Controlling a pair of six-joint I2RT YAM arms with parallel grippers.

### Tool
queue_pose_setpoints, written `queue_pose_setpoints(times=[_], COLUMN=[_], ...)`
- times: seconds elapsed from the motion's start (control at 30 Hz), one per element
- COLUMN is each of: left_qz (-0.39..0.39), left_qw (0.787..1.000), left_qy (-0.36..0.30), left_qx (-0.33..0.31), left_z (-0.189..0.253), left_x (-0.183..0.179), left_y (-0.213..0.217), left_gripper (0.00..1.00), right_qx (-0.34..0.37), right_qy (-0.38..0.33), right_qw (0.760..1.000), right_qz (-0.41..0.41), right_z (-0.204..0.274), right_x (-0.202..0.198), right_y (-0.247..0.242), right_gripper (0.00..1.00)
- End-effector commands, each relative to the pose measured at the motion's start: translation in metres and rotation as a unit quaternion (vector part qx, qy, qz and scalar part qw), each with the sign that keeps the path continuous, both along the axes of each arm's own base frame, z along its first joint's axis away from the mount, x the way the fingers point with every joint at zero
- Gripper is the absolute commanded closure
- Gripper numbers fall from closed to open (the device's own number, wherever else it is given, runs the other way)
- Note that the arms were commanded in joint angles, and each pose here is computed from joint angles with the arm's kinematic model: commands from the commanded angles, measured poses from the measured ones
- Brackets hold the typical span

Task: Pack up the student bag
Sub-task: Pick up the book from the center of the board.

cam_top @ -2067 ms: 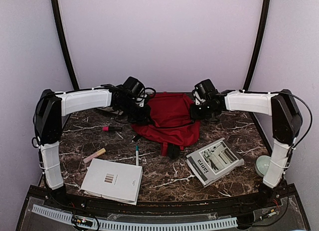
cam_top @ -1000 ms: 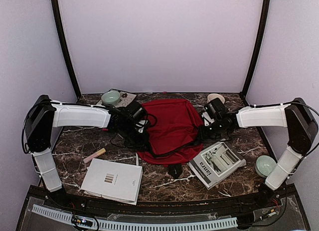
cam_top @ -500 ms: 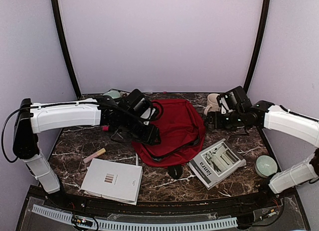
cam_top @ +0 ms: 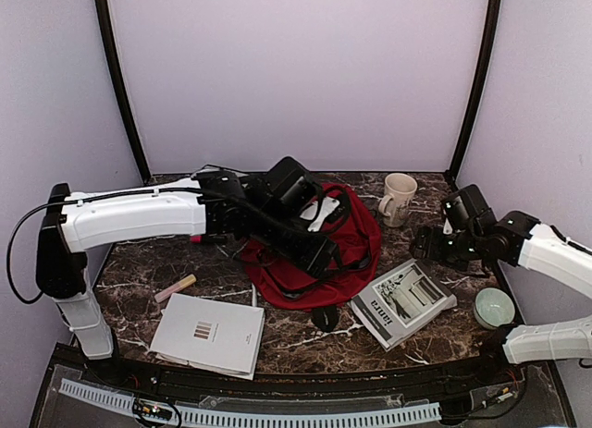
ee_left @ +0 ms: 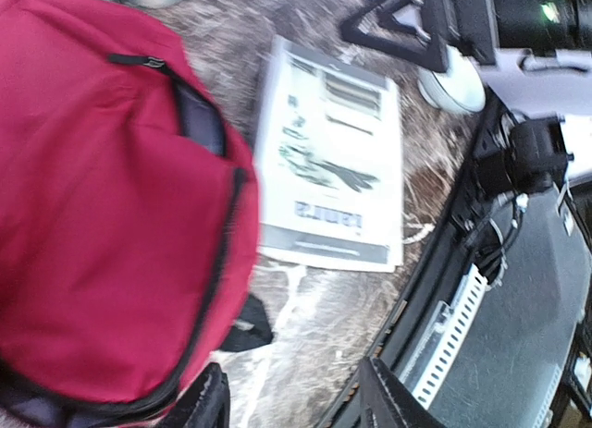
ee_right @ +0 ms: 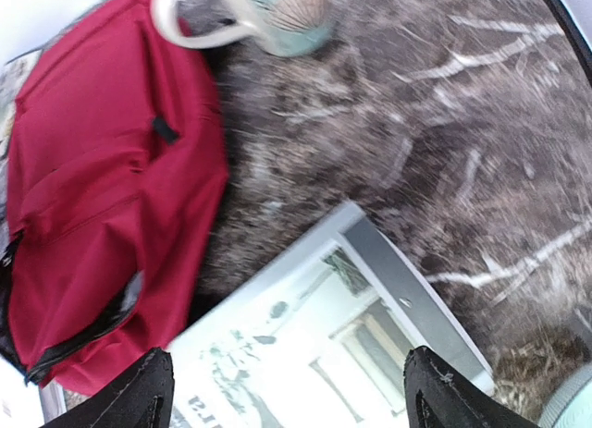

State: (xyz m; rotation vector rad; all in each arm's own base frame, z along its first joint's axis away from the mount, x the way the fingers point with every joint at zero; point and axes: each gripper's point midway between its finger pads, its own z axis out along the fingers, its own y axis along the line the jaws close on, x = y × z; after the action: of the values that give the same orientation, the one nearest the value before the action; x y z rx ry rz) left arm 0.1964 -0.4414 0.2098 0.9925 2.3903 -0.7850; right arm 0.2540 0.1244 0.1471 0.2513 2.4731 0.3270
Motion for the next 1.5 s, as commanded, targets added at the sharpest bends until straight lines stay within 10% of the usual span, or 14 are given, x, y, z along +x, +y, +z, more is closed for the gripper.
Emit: queue_pose_setpoints(times=[0.0, 0.4, 0.97, 1.47], left_qz=[-0.057, -0.122, -0.115, -0.111], left_qw=[0.998, 0.991, 0.989, 0.987], left_qy=[0.028, 0.051, 0.088, 0.113], left_qx=[0.008, -0.006, -0.026, -0.007], left_z=[-0.016, -0.046, -0.073, -0.084], left_x=[-0.025, -0.017, -0.011, -0.020], left_y=[-0.029, -0.106, -0.139, -0.132], left_gripper=[0.50, 0.49, 0.51, 0.54], right_qx=[-0.019, 0.021, 0.138, 0.224], right_qy=[0.061, 0.122, 0.158, 0.084], right_qw=[0.995, 0.982, 0.968, 0.958], right_qz=[-0.072, -0.142, -0.135, -0.156], right_z=[-0.027, -0.055, -0.106, -0.106], right_x=[-0.018, -0.054, -0.080, -0.075], right_y=[-0.028, -0.042, -0.018, -0.021], right_gripper=[0.13, 0.11, 0.36, 1.00])
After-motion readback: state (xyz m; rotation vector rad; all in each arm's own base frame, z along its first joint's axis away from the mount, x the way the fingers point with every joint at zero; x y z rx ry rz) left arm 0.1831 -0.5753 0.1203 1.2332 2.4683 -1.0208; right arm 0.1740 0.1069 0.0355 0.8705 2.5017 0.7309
